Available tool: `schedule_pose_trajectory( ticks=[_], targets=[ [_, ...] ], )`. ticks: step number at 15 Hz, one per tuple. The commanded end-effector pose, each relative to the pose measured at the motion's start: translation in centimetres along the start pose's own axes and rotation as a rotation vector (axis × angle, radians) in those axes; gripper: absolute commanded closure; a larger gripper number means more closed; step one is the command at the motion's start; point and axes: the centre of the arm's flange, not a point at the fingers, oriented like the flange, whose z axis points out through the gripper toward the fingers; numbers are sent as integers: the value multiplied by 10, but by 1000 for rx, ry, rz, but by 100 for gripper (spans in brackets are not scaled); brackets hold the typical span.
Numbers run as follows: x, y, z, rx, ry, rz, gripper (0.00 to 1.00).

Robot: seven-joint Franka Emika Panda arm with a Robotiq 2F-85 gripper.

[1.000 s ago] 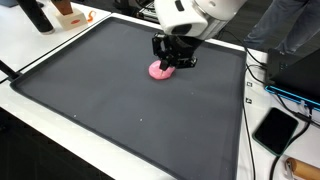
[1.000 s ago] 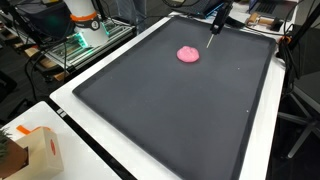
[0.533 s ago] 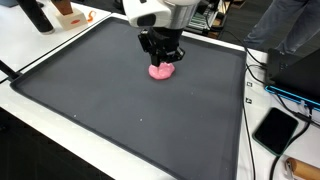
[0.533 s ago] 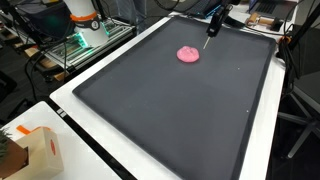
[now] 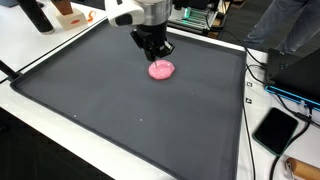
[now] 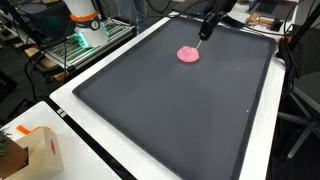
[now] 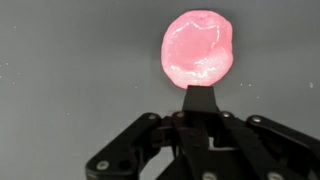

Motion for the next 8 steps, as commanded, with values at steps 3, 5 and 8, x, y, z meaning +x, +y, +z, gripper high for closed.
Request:
schedule_pose_trajectory(
  ticks=[3, 5, 8],
  targets=[
    [-17, 31, 10, 82, -36, 21, 96],
    [-20, 40, 11, 101, -34, 27, 96],
    [-28, 51, 9, 133, -23, 25, 96]
  ],
)
